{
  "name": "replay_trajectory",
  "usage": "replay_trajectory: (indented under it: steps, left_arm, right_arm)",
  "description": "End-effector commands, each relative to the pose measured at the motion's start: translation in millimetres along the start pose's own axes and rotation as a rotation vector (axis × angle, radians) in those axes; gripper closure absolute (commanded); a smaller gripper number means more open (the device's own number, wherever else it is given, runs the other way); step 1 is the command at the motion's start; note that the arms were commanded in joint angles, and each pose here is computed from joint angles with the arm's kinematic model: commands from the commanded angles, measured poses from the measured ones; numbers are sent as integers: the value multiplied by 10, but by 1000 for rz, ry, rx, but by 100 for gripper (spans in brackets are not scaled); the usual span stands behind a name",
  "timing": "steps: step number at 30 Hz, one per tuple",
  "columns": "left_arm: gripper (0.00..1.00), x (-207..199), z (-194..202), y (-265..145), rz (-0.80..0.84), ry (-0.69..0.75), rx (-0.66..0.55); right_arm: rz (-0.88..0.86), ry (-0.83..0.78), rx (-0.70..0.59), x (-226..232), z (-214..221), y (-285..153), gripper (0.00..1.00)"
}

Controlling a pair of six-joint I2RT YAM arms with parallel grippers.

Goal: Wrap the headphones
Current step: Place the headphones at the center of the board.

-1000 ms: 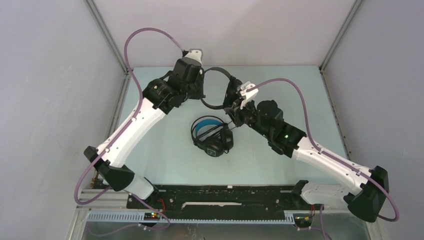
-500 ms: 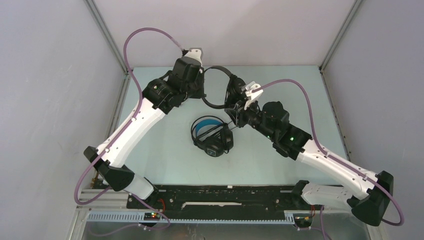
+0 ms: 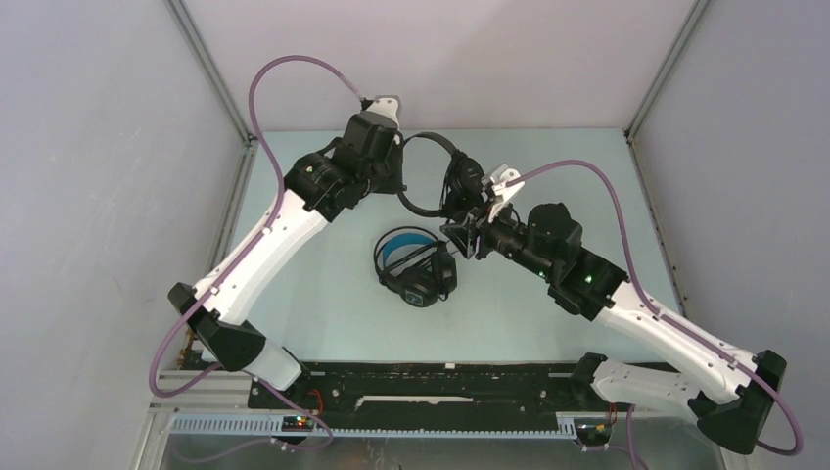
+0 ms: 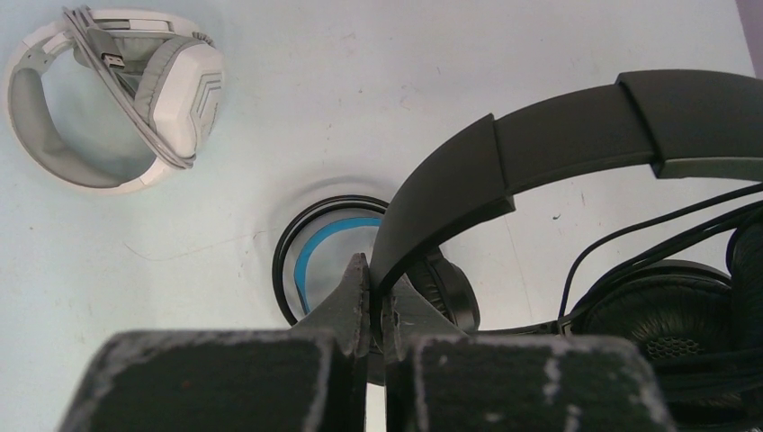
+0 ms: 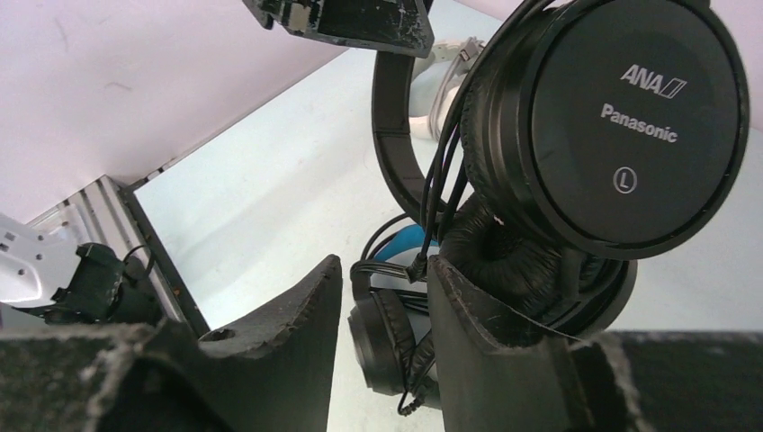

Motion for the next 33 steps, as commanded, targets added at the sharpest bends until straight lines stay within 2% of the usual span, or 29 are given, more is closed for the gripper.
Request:
replay_trajectory:
  steps: [1, 13, 20, 25, 26, 28, 33]
  left_arm:
    - [100, -46, -171, -68, 34, -42, -72]
    - [100, -76, -144, 123, 17, -47, -63]
    - [100, -118, -92, 595, -5, -69, -42]
    - [100, -349, -31, 1004, 80, -102, 35]
    - [100, -396, -8, 1095, 91, -108, 53]
    - [100, -456, 23, 1268, 99, -114, 77]
    - [100, -375, 84, 1706, 12, -153, 134]
  right_arm:
    - [-56, 11, -35, 69, -89, -128, 56]
    - [-99, 129, -84, 110, -244, -393, 55]
    - [-179, 167, -117, 167, -258, -633, 50]
    - [-144, 217, -145, 139, -274, -873, 28]
    - [-137, 219, -148, 137, -271, -918, 22]
    - [-120, 221, -162, 131, -266, -1007, 2]
    - [-81, 221, -166, 103, -223, -1147, 0]
Point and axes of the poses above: each gripper's point midway between its finger pads, its own y axis out along the fingers, its own x axis along the line the jaws close on, z = x × y, the point moved 9 cm from there along -y, back along the fingers, and after that the axes turned 5 degrees about y, right-handed, at the moved point
